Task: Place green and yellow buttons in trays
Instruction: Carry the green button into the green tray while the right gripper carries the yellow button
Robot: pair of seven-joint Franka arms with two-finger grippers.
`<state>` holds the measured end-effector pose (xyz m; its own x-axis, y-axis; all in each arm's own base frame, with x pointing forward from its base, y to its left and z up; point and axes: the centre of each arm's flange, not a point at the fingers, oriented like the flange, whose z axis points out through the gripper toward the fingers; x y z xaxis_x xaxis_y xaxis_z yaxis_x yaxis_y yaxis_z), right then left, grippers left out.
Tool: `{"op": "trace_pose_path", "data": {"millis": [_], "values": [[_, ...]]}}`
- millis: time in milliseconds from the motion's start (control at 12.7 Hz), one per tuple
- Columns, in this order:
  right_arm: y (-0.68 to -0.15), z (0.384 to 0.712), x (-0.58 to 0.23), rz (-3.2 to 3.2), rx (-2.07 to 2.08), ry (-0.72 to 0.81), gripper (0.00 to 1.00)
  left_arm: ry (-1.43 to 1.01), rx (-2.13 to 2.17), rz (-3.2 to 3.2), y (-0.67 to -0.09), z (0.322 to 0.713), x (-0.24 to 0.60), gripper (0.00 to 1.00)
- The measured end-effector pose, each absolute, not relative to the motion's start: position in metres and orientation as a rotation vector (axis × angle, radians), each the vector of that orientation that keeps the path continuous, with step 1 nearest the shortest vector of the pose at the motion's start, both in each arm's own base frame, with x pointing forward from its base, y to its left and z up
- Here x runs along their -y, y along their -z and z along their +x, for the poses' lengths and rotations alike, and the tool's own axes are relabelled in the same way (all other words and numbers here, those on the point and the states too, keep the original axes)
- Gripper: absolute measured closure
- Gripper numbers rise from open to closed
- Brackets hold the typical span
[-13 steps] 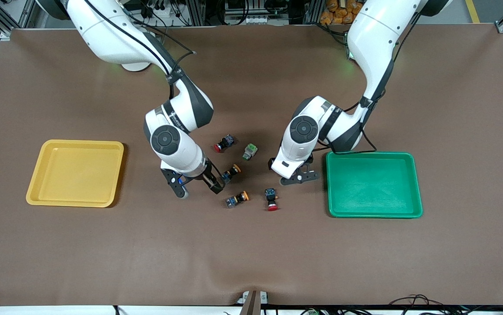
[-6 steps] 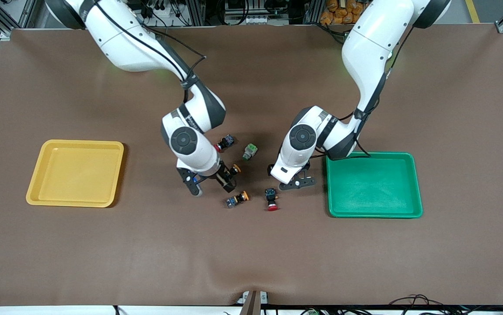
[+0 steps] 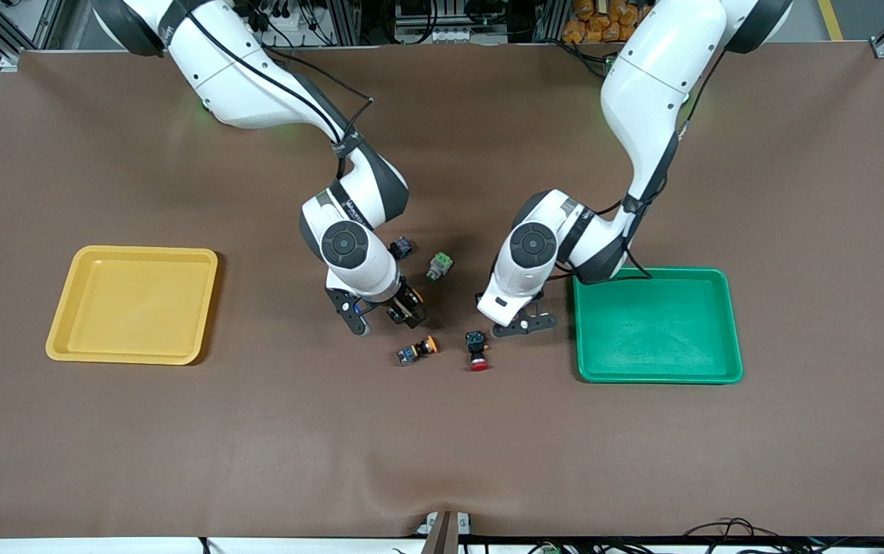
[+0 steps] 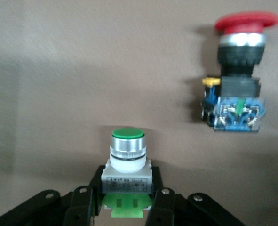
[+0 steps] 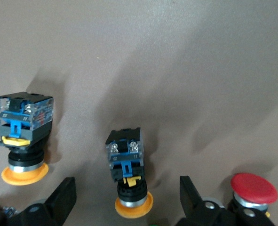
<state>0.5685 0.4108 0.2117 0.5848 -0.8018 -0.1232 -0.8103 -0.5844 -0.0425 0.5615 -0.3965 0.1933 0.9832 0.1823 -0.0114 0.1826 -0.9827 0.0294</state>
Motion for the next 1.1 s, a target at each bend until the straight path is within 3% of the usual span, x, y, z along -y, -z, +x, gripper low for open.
{"op": "trace_pose_path", "data": {"millis": [79,237,315,631,1104], "values": [[-0.208,0.569,-0.41,-2.722,-1.374,-0.126,0.06,0.007,-0.29,3.108,-0.212,0.572,0.386,0.59],[-0.197,0.569,-0.409,-2.74,-1.357,-0.101,0.22,0.017,-0.315,3.135,-0.263,0.595,0.347,0.59],[-0.192,0.569,-0.409,-2.75,-1.347,-0.089,0.22,0.019,-0.331,3.144,-0.289,0.605,0.32,0.59],[-0.19,0.572,-0.404,-2.771,-1.343,-0.08,0.67,0.071,-0.457,3.158,-0.308,0.627,0.19,0.59],[-0.231,0.595,-0.33,-3.004,-1.194,-0.261,0.66,0.118,-0.619,3.132,-0.243,0.621,0.1,0.59]]}}
